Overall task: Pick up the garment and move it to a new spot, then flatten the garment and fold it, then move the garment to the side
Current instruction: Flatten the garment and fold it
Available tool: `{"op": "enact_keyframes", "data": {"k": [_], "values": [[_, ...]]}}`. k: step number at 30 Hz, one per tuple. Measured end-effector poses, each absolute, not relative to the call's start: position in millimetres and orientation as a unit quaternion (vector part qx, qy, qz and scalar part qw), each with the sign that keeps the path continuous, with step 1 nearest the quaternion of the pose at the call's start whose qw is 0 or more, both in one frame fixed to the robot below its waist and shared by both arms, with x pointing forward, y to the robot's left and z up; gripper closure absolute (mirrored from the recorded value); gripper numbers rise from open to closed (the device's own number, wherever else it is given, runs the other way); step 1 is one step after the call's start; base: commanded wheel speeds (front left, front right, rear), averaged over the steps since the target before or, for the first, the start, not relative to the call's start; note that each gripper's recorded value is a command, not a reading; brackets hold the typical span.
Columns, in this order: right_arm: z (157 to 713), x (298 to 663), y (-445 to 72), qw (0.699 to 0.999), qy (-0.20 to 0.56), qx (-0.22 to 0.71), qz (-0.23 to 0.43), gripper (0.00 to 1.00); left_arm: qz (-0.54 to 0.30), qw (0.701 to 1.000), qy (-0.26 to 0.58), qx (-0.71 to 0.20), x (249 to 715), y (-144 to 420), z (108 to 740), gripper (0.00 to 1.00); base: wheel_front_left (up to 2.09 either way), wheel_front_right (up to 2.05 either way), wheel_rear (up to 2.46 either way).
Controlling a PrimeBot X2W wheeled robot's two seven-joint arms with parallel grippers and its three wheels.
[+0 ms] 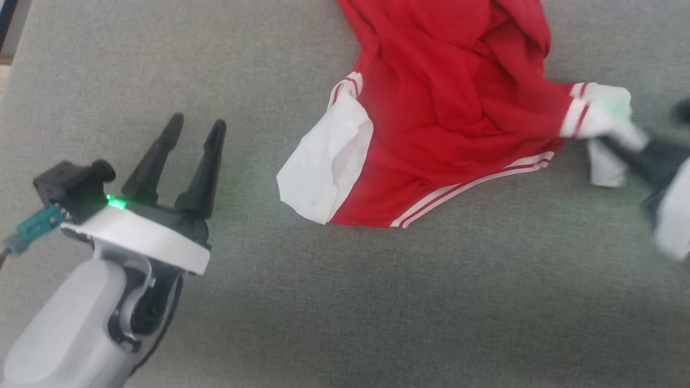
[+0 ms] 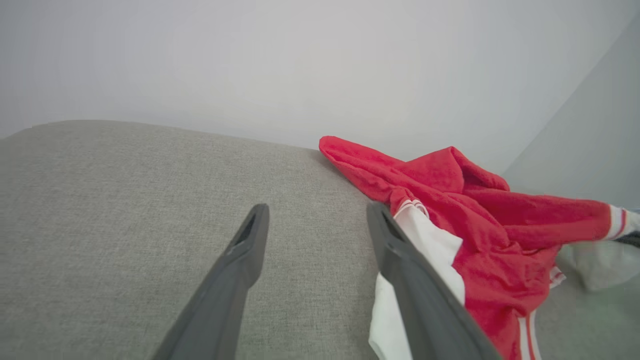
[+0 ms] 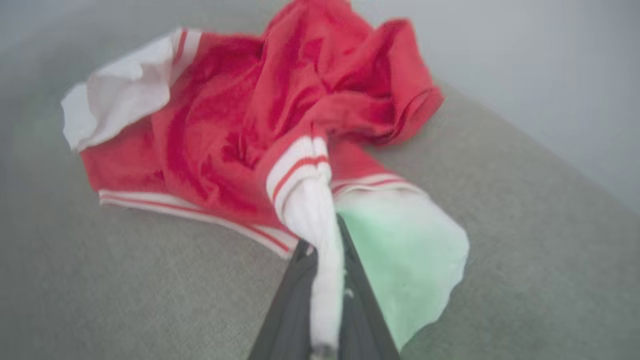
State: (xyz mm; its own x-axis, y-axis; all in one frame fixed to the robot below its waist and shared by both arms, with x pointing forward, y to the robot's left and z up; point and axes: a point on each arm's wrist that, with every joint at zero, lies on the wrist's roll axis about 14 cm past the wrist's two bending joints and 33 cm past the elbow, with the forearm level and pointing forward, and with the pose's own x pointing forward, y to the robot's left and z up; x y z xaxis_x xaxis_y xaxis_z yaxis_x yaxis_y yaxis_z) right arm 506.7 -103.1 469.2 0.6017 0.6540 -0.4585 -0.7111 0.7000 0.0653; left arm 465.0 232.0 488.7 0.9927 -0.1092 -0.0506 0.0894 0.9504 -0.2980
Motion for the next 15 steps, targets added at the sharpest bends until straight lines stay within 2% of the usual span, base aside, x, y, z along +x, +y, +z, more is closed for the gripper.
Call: {"op": "enact_keyframes", "data": {"k": [4, 7, 11, 15], "values": [[511.9, 529.8, -134.0, 0.924, 0.189, -0.025, 0.333, 1.00, -0.057, 0.985, 0.033, -0.162, 458.2, 224.9, 488.4, 0.00, 0.00, 0.00, 0.00], [527.2, 550.4, -170.7, 0.947, 0.176, 0.031, 0.268, 1.00, -0.061, 0.983, 0.031, -0.170, 455.3, 221.2, 490.0, 0.00, 0.00, 0.00, 0.00], [495.8, 561.5, -224.8, 0.957, 0.227, 0.030, 0.176, 1.00, -0.065, 0.982, 0.031, -0.173, 452.2, 218.8, 490.5, 0.00, 0.00, 0.00, 0.00], [456.2, 561.5, -265.1, 0.955, 0.277, 0.047, 0.095, 1.00, -0.068, 0.981, 0.041, -0.175, 448.4, 216.8, 485.2, 0.00, 0.00, 0.00, 0.00]]}}
